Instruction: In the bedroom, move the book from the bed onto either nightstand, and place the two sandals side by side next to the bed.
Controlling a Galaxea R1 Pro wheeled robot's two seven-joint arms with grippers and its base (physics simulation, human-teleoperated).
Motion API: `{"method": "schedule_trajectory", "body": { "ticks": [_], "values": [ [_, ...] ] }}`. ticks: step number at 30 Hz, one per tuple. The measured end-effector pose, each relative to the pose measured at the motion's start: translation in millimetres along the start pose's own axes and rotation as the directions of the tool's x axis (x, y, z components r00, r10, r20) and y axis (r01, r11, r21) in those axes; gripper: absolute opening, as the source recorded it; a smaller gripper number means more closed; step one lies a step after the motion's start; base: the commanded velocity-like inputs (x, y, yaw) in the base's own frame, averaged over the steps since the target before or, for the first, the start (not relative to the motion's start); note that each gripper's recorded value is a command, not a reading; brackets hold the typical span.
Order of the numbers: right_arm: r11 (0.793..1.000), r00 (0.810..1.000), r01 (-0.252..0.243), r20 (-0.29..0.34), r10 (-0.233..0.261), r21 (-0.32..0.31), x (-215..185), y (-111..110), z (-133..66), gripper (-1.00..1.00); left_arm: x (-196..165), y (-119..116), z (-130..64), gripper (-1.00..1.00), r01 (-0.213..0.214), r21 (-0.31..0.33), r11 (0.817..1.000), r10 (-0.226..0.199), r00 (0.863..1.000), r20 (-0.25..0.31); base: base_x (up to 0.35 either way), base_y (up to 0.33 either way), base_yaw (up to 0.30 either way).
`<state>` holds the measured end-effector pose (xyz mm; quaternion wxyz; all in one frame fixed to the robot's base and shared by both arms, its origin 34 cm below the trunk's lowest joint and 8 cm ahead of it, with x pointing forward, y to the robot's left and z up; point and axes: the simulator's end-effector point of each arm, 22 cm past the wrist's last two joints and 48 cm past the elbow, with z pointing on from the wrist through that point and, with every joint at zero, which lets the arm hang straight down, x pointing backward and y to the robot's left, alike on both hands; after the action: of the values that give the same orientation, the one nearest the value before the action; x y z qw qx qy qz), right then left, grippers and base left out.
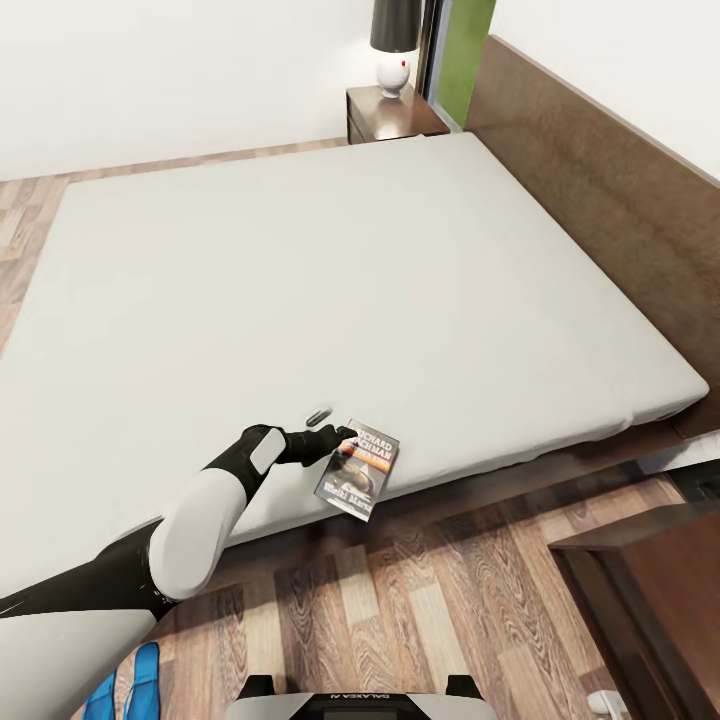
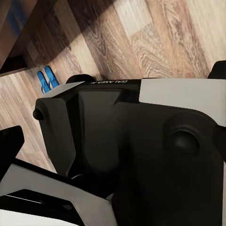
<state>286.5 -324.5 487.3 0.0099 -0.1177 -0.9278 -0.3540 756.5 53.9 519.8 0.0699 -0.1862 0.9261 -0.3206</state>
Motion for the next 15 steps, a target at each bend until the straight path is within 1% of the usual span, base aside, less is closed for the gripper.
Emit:
{"method": "schedule_trajectory", "body": {
  "ticks": [11,13,15],
  "values": [
    [1.0,1.0,0.001,0.002,-0.001,0.001,-0.4,-0.3,0.0,1.0,0.4,1.7,0.4,1.0,-0.006,-0.005,1.0,0.006,1.0,0.002,0.0,0.0,0.0],
    [1.0,1.0,0.002,0.001,-0.002,0.002,-0.2,-0.5,0.0,1.0,-3.0,1.4,0.4,1.0,-0.008,-0.004,1.0,0.008,1.0,0.018,0.0,0.0,0.0],
    [1.0,1.0,0.002,0.001,-0.002,0.003,-0.2,-0.6,0.0,1.0,-3.7,1.4,0.4,1.0,-0.009,-0.004,1.0,0.009,1.0,0.022,0.0,0.0,0.0]
  ]
}}
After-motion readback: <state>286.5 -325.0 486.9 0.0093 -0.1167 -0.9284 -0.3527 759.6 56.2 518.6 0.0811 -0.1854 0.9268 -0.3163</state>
